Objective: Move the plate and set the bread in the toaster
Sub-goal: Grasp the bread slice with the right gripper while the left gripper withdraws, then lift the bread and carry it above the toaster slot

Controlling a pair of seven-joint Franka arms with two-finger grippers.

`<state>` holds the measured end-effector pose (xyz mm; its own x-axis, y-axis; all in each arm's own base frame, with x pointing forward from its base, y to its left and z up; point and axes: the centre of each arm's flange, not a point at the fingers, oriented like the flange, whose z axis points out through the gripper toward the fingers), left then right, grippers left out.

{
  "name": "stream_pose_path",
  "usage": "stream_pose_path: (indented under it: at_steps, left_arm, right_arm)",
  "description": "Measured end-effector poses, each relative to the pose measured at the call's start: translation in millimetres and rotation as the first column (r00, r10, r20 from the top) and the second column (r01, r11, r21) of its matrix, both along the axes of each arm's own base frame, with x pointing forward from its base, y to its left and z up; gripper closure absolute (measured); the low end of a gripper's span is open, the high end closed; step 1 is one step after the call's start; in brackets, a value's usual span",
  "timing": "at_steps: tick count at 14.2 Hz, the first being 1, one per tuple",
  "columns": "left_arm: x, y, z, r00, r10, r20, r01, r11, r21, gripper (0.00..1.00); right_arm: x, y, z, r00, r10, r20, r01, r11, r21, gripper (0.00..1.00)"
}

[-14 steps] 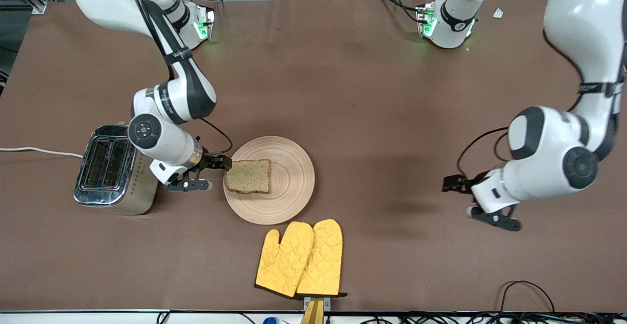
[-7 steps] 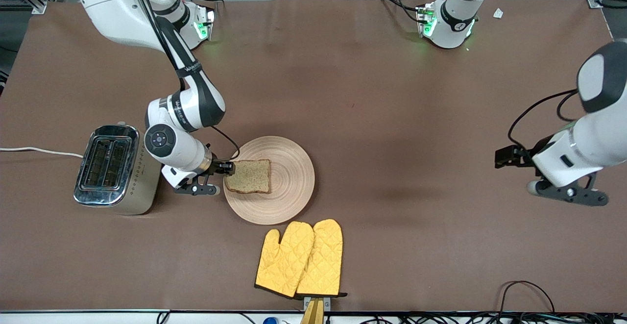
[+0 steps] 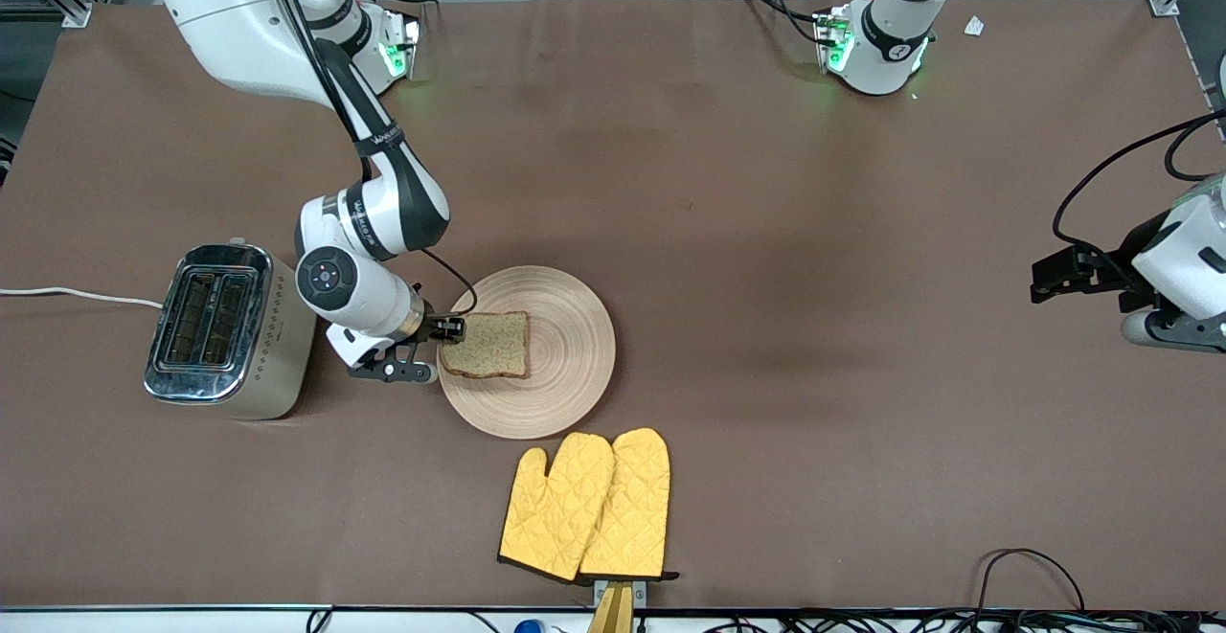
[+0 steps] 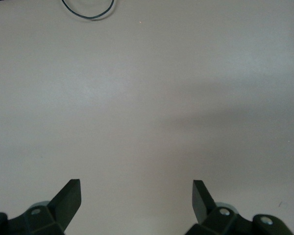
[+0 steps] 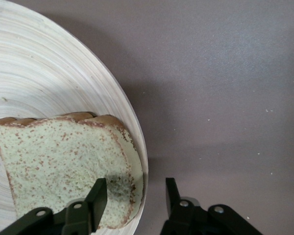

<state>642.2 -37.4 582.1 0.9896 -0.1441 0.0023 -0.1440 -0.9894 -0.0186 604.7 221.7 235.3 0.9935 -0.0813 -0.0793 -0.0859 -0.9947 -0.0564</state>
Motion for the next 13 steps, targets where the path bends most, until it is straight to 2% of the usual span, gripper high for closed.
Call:
stream_pose_path:
  at_steps: [1,2,4,6,11,13]
  left_arm:
    - [-4,-3,5,1.0,-0.004,-0.001,0.004,1.0,0.003,0.0]
    - [-8,-9,13,1.0,-0.012,0.002,0.012,1.0,0.008,0.0]
    - [-21,-27,34,0.999,-0.035,0.025,0.034,0.999,0.021,0.0]
    - [-33,-32,52,0.999,-0.031,0.041,0.029,0.998,0.048,0.0]
    - [-56,-24,61,1.0,0.0,0.026,-0.002,0.997,0.075,0.0]
    - [-68,-22,59,1.0,0.007,0.019,-0.008,0.997,0.076,0.0]
  right_arm:
    - [0,0,-1,1.0,-0.002,-0.001,0.002,1.0,0.0,0.54]
    - [0,0,-1,1.0,-0.002,-0.002,0.002,1.0,-0.001,0.54]
    - [0,2,-2,1.0,-0.002,-0.001,0.002,1.0,0.001,0.67]
    - [1,4,-2,1.0,-0.003,-0.001,0.003,1.0,0.001,0.7]
    - [-1,8,-2,1.0,-0.007,0.0,0.007,1.0,0.0,0.79]
    - [0,8,-3,1.0,-0.008,0.0,0.008,1.0,0.0,0.95]
